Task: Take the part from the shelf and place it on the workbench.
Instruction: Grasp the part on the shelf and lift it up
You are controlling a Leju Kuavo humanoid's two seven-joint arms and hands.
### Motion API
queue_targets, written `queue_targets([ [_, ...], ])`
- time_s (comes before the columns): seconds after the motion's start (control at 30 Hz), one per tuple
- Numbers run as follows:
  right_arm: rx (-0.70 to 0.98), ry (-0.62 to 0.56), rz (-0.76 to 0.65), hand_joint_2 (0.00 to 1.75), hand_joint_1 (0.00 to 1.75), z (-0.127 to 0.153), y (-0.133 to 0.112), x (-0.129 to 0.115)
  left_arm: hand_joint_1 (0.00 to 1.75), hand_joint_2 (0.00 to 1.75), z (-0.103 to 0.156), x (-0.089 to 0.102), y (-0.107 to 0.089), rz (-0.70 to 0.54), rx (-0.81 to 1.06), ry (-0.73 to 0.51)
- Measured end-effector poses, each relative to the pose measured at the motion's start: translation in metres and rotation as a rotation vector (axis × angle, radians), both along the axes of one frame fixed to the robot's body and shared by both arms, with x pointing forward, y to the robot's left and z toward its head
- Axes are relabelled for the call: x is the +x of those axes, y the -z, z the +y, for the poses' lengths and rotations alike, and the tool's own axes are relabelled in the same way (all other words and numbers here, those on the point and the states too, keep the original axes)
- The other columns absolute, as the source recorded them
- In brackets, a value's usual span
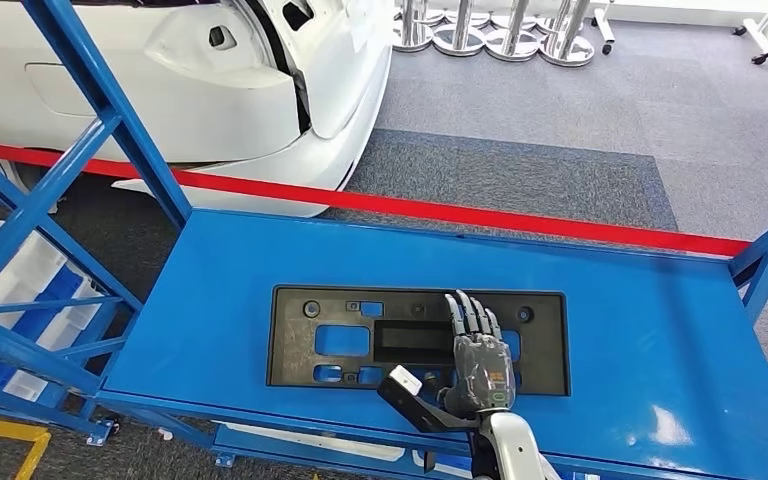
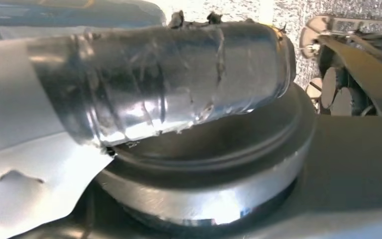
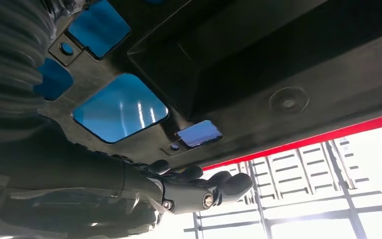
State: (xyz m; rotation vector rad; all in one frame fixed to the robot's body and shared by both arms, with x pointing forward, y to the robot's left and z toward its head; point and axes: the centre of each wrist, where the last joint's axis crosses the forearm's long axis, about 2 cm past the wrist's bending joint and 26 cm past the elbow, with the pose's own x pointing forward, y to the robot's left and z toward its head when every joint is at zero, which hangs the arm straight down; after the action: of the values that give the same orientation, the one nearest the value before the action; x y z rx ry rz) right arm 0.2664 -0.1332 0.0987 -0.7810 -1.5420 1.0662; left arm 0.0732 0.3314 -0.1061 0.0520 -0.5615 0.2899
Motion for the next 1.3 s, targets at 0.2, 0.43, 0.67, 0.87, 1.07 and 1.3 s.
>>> queue_targets([
  [0.2,-0.018,0.045,-0.008,1.75,0.00,-0.013,0.001,0.005,0.00,0.00,0.001,-0.004,0.001,0.006,0.005,-0.001],
  [0.43,-0.048,0.068,-0.041,1.75,0.00,-0.026,0.000,0.011,0.00,0.00,0.000,-0.003,0.001,0.005,0.002,-0.002],
  [0.67,-0.079,0.047,-0.139,1.75,0.00,-0.024,-0.018,0.015,0.00,0.00,-0.001,-0.002,0.000,-0.010,0.000,-0.002],
  [0.87,-0.067,0.024,-0.234,1.75,0.00,-0.018,-0.041,0.016,0.00,0.00,0.000,-0.001,0.000,-0.009,-0.001,0.000],
  [1.07,-0.051,0.014,-0.281,1.75,0.00,-0.014,-0.054,0.015,0.00,0.00,0.000,0.001,0.000,-0.011,0.001,0.009],
  [1.3,-0.031,0.003,-0.336,1.75,0.00,-0.012,-0.069,0.014,0.00,0.00,-0.001,-0.004,0.001,-0.006,0.003,0.007],
])
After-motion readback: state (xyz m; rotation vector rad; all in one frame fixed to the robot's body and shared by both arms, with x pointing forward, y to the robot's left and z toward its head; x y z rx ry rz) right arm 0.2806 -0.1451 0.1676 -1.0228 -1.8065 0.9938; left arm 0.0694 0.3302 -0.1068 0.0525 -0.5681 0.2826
